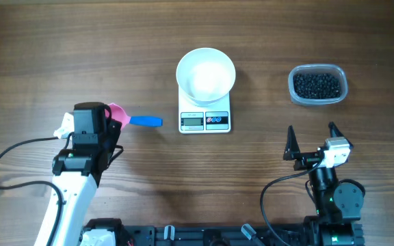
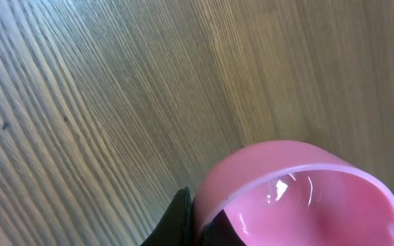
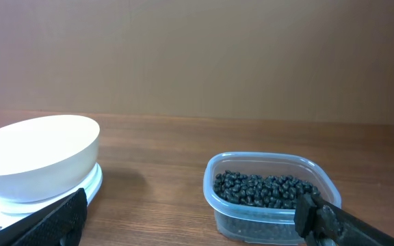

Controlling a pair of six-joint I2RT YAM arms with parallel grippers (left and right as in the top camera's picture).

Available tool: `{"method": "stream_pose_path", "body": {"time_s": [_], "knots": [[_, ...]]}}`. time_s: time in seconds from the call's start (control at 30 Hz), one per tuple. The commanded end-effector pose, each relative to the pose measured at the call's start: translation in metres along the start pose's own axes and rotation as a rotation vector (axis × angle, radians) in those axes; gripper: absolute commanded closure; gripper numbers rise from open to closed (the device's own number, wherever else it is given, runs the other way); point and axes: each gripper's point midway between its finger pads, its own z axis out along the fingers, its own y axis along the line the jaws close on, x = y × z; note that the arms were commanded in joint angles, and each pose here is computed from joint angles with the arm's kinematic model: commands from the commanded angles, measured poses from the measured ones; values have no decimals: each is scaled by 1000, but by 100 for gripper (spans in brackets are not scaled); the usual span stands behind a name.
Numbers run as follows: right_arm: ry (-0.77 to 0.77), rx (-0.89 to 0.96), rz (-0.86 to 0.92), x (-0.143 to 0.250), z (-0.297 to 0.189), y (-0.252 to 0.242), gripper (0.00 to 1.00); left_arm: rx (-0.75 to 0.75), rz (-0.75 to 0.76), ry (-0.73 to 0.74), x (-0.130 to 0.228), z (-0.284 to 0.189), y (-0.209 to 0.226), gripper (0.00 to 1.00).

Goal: Scoop item into bowl and weigh 150g on scale
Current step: 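Grasp the pink scoop rim with the left gripper and lift it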

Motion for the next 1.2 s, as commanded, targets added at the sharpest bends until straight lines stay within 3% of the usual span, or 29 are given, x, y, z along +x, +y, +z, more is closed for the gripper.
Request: {"method": "stream_pose_path", "body": {"time_s": [0.0, 0.6, 0.73, 0.97, 1.17], "knots": [[-8, -6, -18, -1, 0, 1, 0, 14, -35, 19, 4, -2, -2, 96], [-8, -6, -17, -1, 0, 1, 0, 71, -109, 74, 13, -3, -15, 96], [-8, -6, -18, -1, 0, 1, 0, 97, -213, 58, 8, -3, -22, 96], [-8, -6, -18, -1, 0, 1, 0, 322, -267, -43, -21, -15, -74, 96], [-8, -6, -18, -1, 0, 1, 0, 422, -285, -135, -42, -25, -95, 96]]}}
